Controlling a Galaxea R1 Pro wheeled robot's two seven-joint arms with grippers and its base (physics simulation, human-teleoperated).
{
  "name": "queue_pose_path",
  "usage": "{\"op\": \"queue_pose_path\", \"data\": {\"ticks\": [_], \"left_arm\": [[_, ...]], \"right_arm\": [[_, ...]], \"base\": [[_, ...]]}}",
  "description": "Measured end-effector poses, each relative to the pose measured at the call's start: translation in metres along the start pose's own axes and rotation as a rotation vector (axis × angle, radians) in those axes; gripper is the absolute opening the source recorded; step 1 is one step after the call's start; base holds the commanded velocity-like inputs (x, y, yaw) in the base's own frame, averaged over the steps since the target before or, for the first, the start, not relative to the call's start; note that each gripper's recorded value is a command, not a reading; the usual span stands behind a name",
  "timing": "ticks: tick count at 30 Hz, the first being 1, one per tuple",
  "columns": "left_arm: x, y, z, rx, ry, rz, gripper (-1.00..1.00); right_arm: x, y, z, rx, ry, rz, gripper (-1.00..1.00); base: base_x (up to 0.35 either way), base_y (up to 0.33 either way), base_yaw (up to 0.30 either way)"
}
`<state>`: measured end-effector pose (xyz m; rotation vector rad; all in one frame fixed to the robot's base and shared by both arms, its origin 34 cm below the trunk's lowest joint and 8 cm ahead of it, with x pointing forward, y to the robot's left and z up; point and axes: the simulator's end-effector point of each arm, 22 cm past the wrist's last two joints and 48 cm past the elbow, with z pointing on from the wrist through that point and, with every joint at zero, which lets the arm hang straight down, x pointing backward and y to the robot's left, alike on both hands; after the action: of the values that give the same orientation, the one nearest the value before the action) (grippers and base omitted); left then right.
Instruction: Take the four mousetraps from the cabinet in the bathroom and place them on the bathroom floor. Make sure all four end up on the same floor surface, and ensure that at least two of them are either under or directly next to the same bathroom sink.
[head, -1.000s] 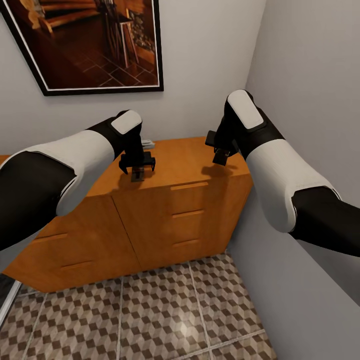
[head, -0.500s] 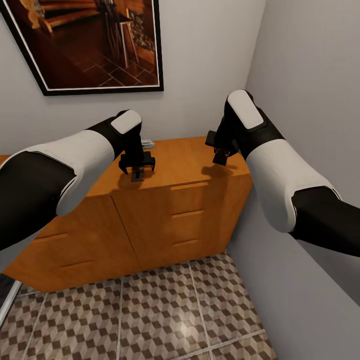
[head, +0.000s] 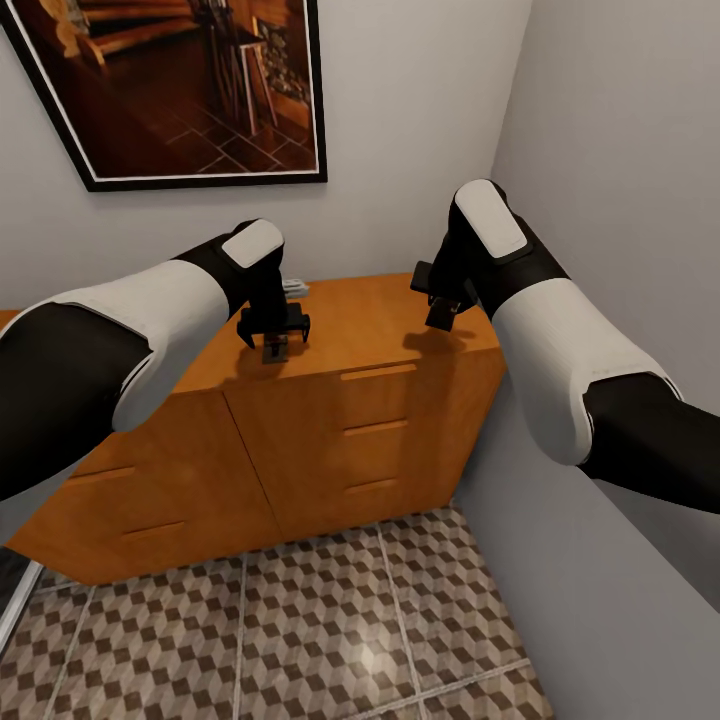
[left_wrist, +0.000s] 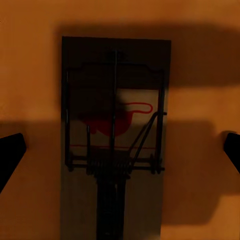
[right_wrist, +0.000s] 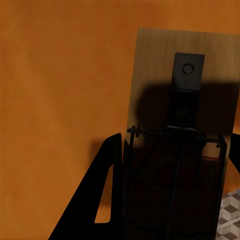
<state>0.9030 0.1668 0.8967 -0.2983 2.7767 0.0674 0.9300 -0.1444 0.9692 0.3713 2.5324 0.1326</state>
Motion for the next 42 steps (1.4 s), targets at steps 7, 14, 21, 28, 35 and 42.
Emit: {"op": "queue_pose_path", "data": {"ticks": [7, 14, 21, 28, 35, 42], "left_arm": [[0.0001, 0.0000, 0.0000, 0.000, 0.000, -0.001, 1.00], [-0.0001, 0.0000, 0.0000, 0.001, -0.001, 0.002, 1.00], [-0.0004, 0.0000, 0.0000, 0.001, -0.003, 0.008, 1.00], [-0.0005, -0.0001, 0.0000, 0.000, -0.003, 0.011, 1.00], [-0.0006, -0.0001, 0.0000, 0.000, -0.003, 0.012, 1.00], [-0.0005, -0.0001, 0.0000, 0.000, -0.003, 0.012, 1.00]], "right_arm": [[0.0000, 0.0000, -0.0002, 0.000, 0.000, 0.000, -1.00], [0.0000, 0.0000, -0.0002, 0.000, 0.000, 0.000, -1.00], [-0.0001, 0.0001, -0.0003, -0.001, -0.001, 0.000, -1.00], [-0.0001, 0.0001, -0.0002, -0.001, -0.001, 0.000, -1.00], [0.0000, 0.0006, -0.0002, -0.003, 0.000, 0.000, -1.00], [-0.0001, 0.0007, -0.0001, -0.004, 0.000, 0.002, -1.00]], "base": [[0.000, 0.000, 0.000], [0.000, 0.000, 0.000], [0.000, 0.000, 0.000], [0.000, 0.000, 0.000], [0.000, 0.000, 0.000], [0.000, 0.000, 0.000]]}}
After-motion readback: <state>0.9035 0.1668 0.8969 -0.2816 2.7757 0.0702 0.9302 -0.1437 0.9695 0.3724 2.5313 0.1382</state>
